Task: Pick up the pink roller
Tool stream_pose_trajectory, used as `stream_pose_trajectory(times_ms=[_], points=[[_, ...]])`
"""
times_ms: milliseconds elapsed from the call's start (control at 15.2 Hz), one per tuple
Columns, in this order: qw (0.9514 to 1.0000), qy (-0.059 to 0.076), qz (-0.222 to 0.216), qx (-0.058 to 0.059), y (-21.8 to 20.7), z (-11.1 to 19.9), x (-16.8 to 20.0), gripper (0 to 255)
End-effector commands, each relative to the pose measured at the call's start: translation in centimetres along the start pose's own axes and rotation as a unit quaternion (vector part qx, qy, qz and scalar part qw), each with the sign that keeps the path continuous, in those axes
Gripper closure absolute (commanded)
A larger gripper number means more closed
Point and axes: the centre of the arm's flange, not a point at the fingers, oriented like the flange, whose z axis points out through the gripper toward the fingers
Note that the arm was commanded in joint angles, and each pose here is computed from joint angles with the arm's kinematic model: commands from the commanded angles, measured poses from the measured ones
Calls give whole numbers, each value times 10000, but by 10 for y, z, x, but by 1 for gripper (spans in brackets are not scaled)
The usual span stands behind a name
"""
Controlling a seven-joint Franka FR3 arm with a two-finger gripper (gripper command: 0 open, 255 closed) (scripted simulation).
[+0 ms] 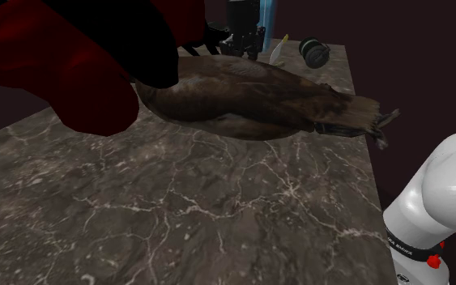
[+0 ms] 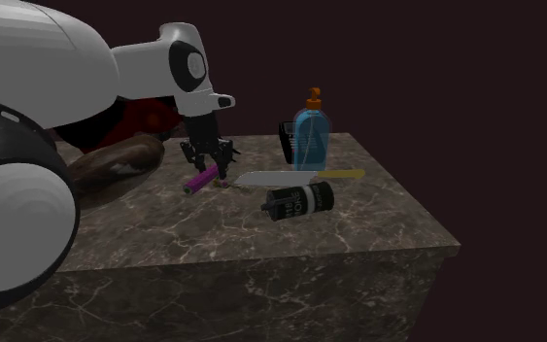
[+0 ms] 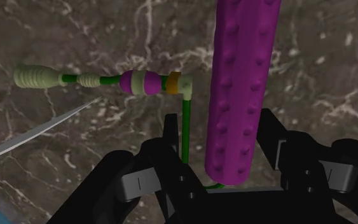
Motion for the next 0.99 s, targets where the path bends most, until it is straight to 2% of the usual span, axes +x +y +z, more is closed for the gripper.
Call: stream_pose_trajectory(times_ms=[0, 924], points=[[10000, -2, -1, 0, 0, 0, 0, 255], [10000, -3, 0, 0, 7, -68, -1, 255]])
